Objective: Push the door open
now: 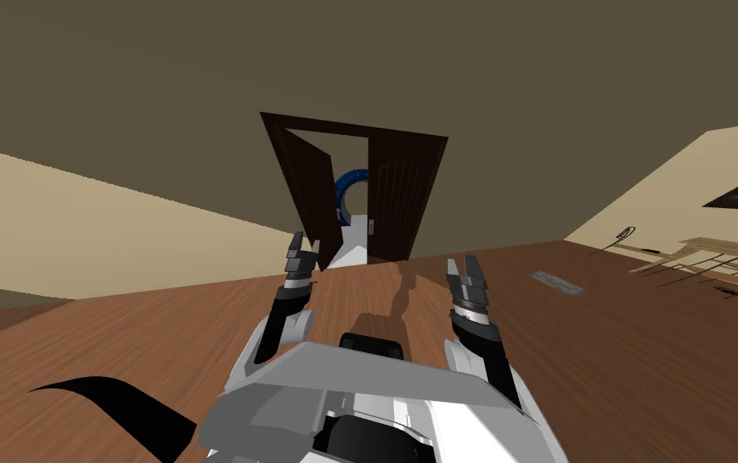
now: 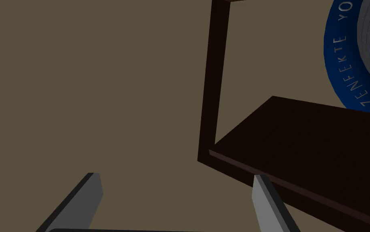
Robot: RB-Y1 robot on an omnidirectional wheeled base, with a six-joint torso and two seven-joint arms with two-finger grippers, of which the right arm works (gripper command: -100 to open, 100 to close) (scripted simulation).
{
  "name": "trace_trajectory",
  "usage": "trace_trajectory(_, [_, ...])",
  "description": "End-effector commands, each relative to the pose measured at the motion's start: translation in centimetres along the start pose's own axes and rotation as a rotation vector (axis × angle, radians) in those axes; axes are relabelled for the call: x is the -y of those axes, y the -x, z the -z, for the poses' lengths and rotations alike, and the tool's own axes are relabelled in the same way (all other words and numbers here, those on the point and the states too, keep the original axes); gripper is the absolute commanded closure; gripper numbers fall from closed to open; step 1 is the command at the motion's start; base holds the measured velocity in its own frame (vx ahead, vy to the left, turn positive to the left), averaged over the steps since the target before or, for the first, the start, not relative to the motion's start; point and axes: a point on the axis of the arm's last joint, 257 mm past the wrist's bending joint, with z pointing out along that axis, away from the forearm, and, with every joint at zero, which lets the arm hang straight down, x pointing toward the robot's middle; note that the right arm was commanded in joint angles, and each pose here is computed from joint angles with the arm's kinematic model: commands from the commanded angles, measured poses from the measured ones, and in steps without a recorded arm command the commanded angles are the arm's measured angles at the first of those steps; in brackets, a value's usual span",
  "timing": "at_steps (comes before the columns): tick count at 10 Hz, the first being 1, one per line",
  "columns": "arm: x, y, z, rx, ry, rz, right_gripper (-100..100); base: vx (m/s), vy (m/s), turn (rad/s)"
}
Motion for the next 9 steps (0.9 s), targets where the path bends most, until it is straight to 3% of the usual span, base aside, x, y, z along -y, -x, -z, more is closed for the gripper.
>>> trace_trajectory(1, [0.8,-1.0,-0.11,-0.015,-0.011,-0.030,-100,0.117,0.027,-0.083])
trace_trajectory(3, [1.5,-1.9,-0.20,-0.028,-0.021,-0.055,-100,0.195,0.031,-0.070])
trace_trajectory(9, [4.8,-6.9,-0.47,-0.101,-0.074,-0.180,-100,0.164,0.036,-0.098])
